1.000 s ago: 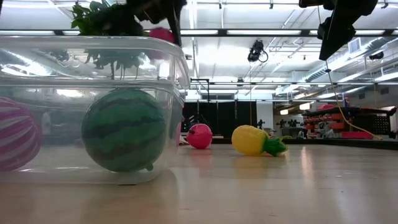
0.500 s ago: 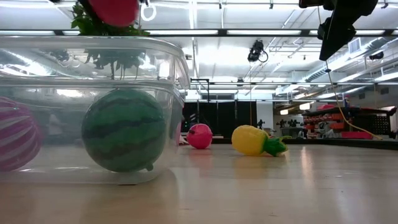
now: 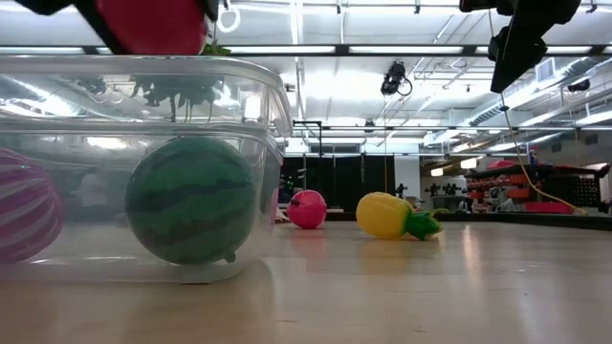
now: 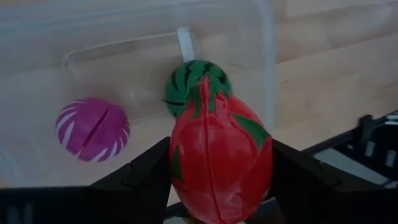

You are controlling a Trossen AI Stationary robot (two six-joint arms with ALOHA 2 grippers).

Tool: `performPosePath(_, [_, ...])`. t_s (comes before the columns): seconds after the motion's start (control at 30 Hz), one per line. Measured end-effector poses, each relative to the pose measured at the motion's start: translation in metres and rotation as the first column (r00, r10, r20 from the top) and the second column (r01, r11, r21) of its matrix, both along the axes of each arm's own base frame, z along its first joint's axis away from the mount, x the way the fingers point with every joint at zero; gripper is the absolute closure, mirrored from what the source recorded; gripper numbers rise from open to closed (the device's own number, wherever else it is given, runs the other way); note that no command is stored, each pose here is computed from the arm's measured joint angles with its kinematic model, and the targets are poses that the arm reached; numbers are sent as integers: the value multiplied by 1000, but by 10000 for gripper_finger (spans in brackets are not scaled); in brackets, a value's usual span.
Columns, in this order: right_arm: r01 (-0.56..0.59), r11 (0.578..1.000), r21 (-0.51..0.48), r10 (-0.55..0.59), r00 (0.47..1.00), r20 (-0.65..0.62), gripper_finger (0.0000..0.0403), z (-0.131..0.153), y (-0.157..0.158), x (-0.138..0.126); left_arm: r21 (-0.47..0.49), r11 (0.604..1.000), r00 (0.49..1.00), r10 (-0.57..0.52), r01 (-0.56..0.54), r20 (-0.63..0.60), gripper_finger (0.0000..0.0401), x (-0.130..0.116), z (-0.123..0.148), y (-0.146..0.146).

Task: Pick and placing Produce into tupperware
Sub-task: Put the dragon fruit into the transparent bin, then put the strawberry into the transparent bin

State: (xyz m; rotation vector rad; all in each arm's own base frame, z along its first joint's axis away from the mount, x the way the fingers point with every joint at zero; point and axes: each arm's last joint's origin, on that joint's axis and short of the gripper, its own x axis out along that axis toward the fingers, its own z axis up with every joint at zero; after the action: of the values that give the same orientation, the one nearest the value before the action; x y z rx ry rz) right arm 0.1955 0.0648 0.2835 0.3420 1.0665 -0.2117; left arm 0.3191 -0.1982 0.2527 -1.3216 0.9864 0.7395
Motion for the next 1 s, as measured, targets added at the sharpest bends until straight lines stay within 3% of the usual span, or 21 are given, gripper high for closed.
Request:
performPosePath(0.3, [7,1000,4,-7,1000,1,126,0,0,0,7,1000,993,-28,29,-117,163,-4,-14,-2])
performPosePath(0.6, [7,1000,4,-7,1000,1,126,0,0,0,24,999,990,-21,24,-139,160,-5,-15,0])
performPosePath(1.0, [13,1000,8,-13,1000,1,126,0,0,0,51,997,986,-42,51,-164,114,-7,-16,4])
